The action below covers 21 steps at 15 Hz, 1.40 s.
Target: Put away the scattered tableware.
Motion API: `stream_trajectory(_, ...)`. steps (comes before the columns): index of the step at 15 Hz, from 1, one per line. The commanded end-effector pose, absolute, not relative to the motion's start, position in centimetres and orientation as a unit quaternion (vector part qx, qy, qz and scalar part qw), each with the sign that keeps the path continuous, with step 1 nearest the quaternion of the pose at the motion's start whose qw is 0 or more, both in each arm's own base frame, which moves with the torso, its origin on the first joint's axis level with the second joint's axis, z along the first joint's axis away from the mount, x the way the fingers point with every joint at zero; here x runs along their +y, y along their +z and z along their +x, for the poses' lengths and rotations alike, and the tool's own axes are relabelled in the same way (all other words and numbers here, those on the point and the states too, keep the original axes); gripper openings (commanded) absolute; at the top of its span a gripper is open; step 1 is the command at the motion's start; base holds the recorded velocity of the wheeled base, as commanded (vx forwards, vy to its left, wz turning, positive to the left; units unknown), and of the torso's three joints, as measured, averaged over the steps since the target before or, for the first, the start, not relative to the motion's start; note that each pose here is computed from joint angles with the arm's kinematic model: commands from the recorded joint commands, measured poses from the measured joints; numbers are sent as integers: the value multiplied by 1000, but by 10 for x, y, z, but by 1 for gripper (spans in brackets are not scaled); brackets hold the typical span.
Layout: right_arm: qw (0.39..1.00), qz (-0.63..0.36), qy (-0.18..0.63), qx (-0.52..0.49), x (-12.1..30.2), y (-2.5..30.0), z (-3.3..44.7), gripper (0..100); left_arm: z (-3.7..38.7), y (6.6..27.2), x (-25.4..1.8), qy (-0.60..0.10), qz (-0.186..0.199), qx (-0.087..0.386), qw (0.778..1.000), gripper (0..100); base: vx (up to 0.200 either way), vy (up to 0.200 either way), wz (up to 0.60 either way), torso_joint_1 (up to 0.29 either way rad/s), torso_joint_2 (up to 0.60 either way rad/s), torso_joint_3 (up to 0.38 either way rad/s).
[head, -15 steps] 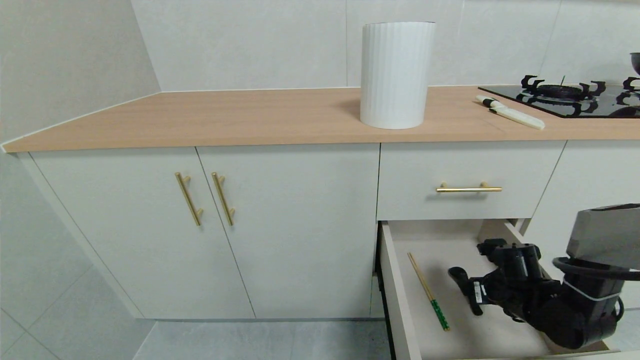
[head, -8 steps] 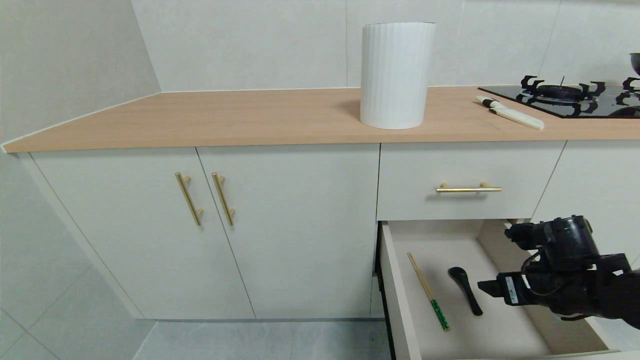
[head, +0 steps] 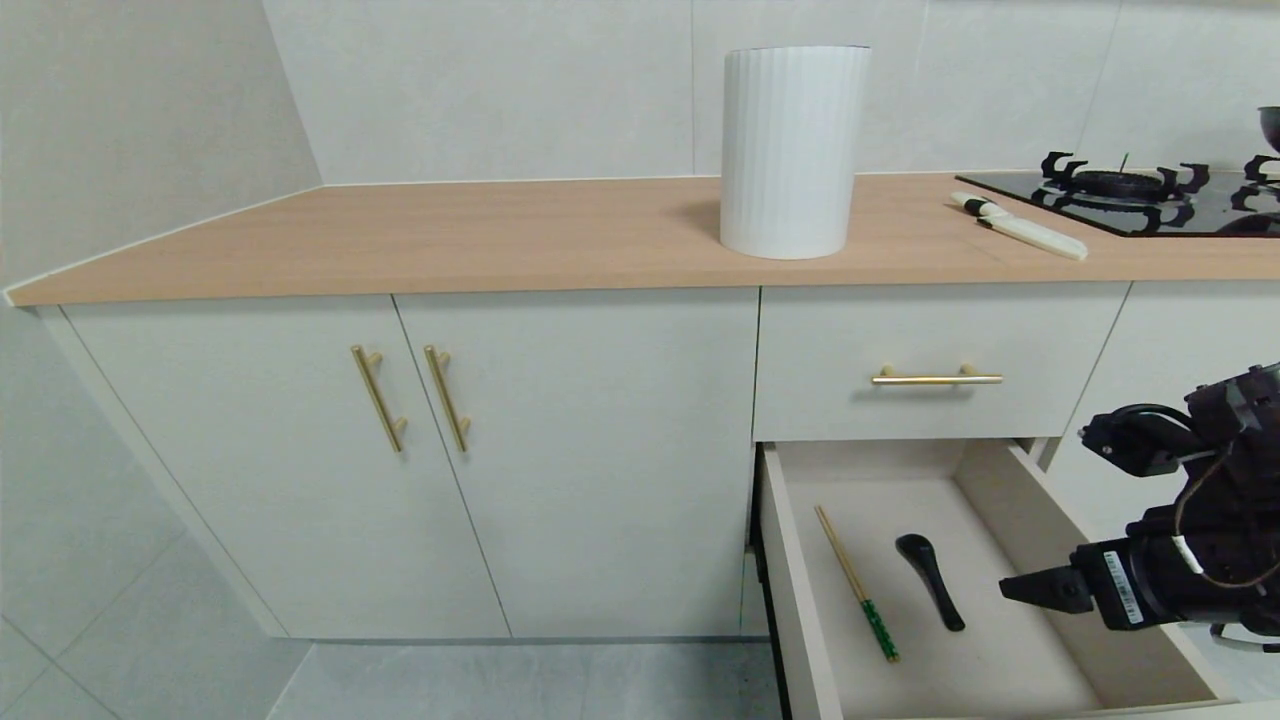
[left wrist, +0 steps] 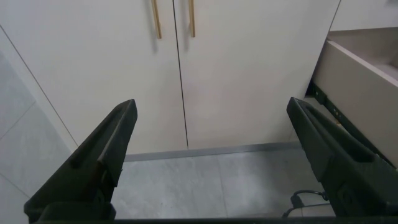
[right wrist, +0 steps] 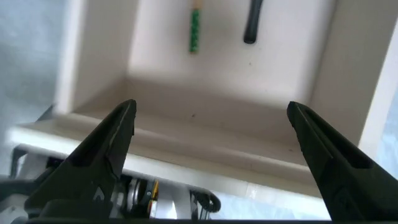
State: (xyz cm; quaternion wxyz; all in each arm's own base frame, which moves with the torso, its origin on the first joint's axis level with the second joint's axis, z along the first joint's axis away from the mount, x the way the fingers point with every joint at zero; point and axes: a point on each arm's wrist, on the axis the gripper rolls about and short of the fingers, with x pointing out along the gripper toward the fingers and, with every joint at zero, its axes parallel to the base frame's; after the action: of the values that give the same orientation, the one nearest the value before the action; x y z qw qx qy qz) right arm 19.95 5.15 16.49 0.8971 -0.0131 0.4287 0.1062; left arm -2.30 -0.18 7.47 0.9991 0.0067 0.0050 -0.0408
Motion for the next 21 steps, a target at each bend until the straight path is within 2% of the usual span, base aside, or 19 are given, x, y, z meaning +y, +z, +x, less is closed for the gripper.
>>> stream_trajectory(1,904,-15,115,413,53,173,194,100,-23,75,-2,-41,7,5,999,100,0,0,0,0,0,0)
stream_trajectory(3,902,-19,118,414,55,172,192,100,-23,75,-2,-41,7,5,999,100,0,0,0,0,0,0)
stream_trajectory(9,900,-23,120,419,56,170,190,100,-23,75,-2,-41,7,5,999,100,-200,0,0,3,3,4)
stream_trajectory(16,872,-50,148,464,68,158,178,100,-23,75,-2,-41,7,5,999,100,0,0,0,0,0,0)
stream_trajectory(21,843,-89,153,509,80,137,175,100,-23,75,-2,-41,7,5,999,100,0,0,0,0,0,0)
